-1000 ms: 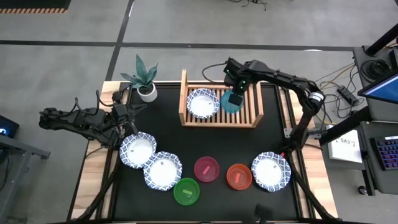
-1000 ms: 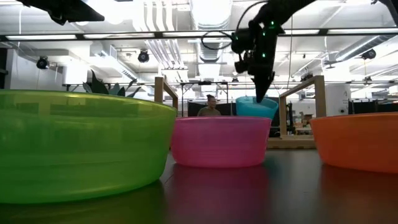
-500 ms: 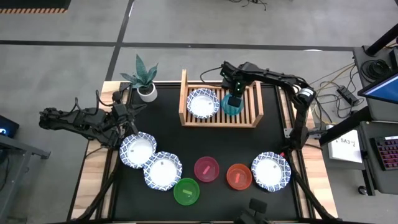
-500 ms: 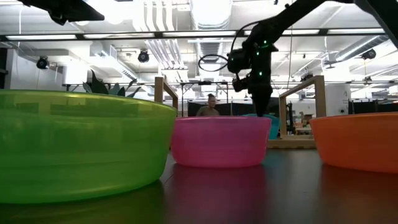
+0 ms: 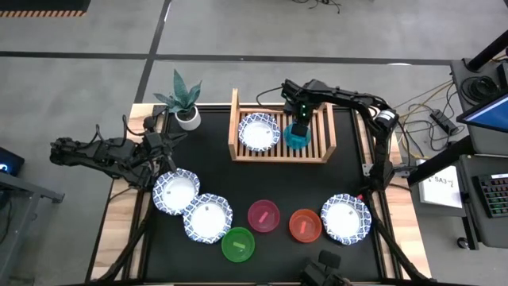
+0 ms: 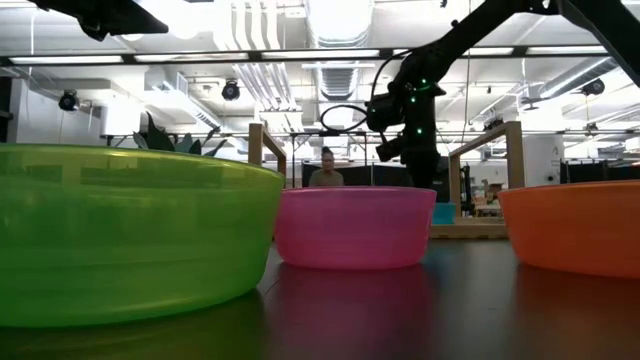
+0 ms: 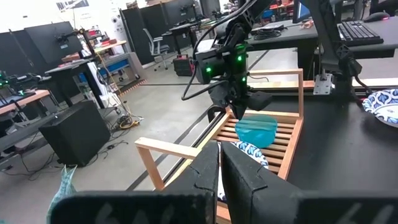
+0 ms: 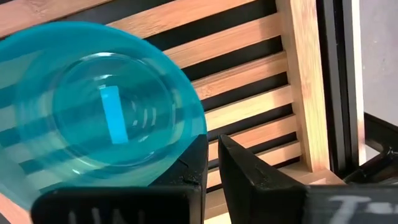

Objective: Place and stack bowls onto a shelf
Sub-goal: Put the blue bowl on the shelf

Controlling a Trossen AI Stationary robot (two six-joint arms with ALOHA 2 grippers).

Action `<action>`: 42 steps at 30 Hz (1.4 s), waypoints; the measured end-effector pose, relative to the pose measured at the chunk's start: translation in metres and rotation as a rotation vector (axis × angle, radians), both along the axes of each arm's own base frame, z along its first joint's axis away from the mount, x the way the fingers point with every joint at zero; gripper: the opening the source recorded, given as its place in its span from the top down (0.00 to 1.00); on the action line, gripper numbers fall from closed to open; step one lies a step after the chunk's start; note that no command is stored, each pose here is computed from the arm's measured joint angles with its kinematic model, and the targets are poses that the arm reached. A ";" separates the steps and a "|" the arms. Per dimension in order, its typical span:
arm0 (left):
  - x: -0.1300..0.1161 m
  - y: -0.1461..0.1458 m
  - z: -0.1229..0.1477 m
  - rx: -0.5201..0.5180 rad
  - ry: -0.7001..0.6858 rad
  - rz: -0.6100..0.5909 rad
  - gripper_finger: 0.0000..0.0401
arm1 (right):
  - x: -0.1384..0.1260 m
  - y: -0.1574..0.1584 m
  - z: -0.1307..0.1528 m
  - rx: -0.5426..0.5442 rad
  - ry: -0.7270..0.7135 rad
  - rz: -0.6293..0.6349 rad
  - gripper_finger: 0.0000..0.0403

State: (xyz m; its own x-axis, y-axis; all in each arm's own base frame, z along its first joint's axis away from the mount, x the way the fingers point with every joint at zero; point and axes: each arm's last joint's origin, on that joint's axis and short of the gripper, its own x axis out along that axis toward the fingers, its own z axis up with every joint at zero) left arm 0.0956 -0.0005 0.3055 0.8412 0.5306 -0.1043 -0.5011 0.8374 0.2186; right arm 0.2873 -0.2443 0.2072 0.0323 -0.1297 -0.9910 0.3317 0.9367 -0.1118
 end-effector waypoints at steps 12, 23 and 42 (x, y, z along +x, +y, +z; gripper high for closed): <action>0.001 0.000 0.000 0.001 0.004 0.000 1.00 | 0.001 -0.002 0.006 -0.017 -0.015 -0.003 0.93; 0.001 0.000 0.000 0.001 0.004 0.000 1.00 | 0.007 0.010 0.039 0.151 -0.242 -0.033 0.93; 0.001 0.000 0.000 0.004 0.006 0.000 1.00 | 0.006 0.007 -0.019 -0.216 -0.109 -0.087 0.93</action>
State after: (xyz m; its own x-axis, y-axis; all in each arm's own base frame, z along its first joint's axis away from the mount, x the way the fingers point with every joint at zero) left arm 0.0965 -0.0006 0.3052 0.8406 0.5310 -0.1073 -0.4998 0.8365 0.2247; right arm 0.2928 -0.2371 0.1879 0.1174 -0.3447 -0.9313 0.4307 0.8627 -0.2650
